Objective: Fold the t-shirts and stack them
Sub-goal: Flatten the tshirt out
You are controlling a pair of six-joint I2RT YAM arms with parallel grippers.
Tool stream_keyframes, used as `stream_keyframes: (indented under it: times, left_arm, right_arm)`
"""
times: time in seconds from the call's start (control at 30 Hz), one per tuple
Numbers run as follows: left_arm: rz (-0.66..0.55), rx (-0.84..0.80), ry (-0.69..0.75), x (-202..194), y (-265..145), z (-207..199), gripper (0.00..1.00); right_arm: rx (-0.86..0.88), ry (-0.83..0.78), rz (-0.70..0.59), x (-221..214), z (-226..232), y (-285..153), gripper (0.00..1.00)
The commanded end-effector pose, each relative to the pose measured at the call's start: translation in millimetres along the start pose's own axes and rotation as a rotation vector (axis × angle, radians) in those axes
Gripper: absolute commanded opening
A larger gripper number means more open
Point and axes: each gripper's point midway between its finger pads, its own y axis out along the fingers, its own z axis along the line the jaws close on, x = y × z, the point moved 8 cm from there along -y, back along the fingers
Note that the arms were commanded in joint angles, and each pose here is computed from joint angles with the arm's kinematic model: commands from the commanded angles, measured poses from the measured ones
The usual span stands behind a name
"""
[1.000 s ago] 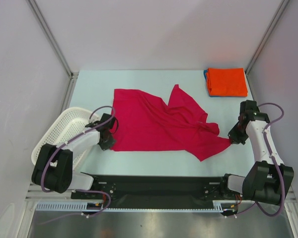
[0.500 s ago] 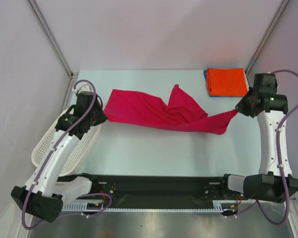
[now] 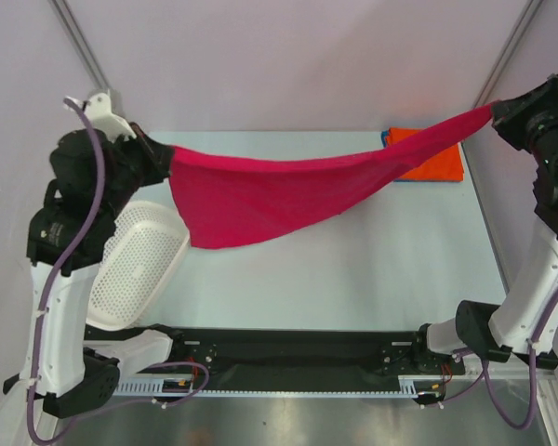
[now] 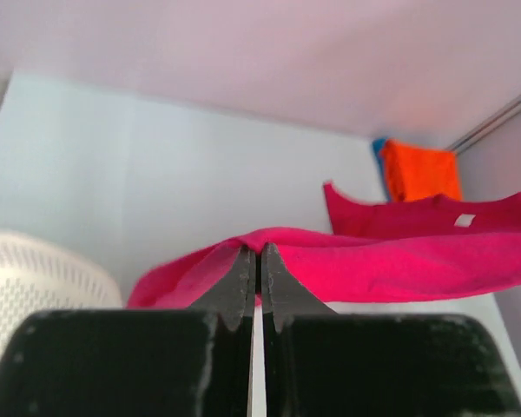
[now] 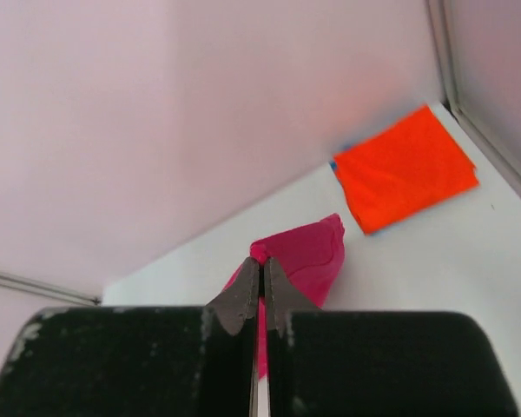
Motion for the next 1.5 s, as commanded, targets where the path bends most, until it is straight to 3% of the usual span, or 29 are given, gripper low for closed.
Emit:
stream_keyframes:
  times: [0.0, 0.3, 0.47, 0.63, 0.77, 0.93, 1.03, 1.07, 1.23, 1.27, 1.3, 1.37, 1.43, 1.47]
  left_arm:
    - [-0.172, -0.144, 0.089, 45, -29, -20, 0.00]
    - [-0.494, -0.307, 0.071, 104, -126, -32, 0.00]
    - [-0.662, -0.362, 0.026, 113, -191, -23, 0.00]
    - [-0.726, -0.373, 0.016, 107, -222, -13, 0.01]
    - [-0.677, -0.374, 0.020, 87, -202, -10, 0.00]
    - [-0.576, -0.366, 0.004, 67, -151, -14, 0.00]
    - [-0.474, -0.329, 0.000, 44, -105, -13, 0.00]
    - [-0.430, -0.307, 0.004, 31, -81, -12, 0.00]
    - [-0.259, -0.190, 0.000, -23, -3, 2, 0.00]
    - [-0.181, -0.144, 0.002, -51, 24, 10, 0.00]
    - [-0.185, -0.118, -0.005, -59, 38, 14, 0.00]
    - [-0.086, -0.052, -0.005, -94, 73, 25, 0.00]
    - [-0.086, 0.010, -0.024, -108, 97, 32, 0.00]
    - [-0.018, 0.071, -0.018, -134, 123, 44, 0.00]
  right_arm:
    - [0.146, -0.016, -0.160, 22, 18, -50, 0.00]
    - [0.330, -0.086, -0.603, 61, 36, -178, 0.00]
    - [0.425, -0.065, -0.766, 68, 37, -229, 0.00]
    - [0.473, -0.024, -0.896, 75, 28, -269, 0.00]
    - [0.494, -0.003, -0.913, 75, 23, -273, 0.00]
    - [0.390, -0.025, -0.841, 73, 22, -224, 0.00]
    - [0.308, -0.037, -0.749, 60, 19, -168, 0.00]
    - [0.262, -0.053, -0.660, 43, 14, -128, 0.00]
    - [0.188, -0.055, -0.510, -2, 0, -43, 0.00]
    - [0.182, -0.060, -0.489, -11, -3, -31, 0.00]
    - [0.140, -0.072, -0.413, -36, -15, -1, 0.00]
    - [0.122, -0.080, -0.383, -55, -23, 29, 0.00]
    - [0.089, -0.090, -0.325, -83, -35, 64, 0.00]
    - [0.069, -0.097, -0.288, -95, -40, 82, 0.00]
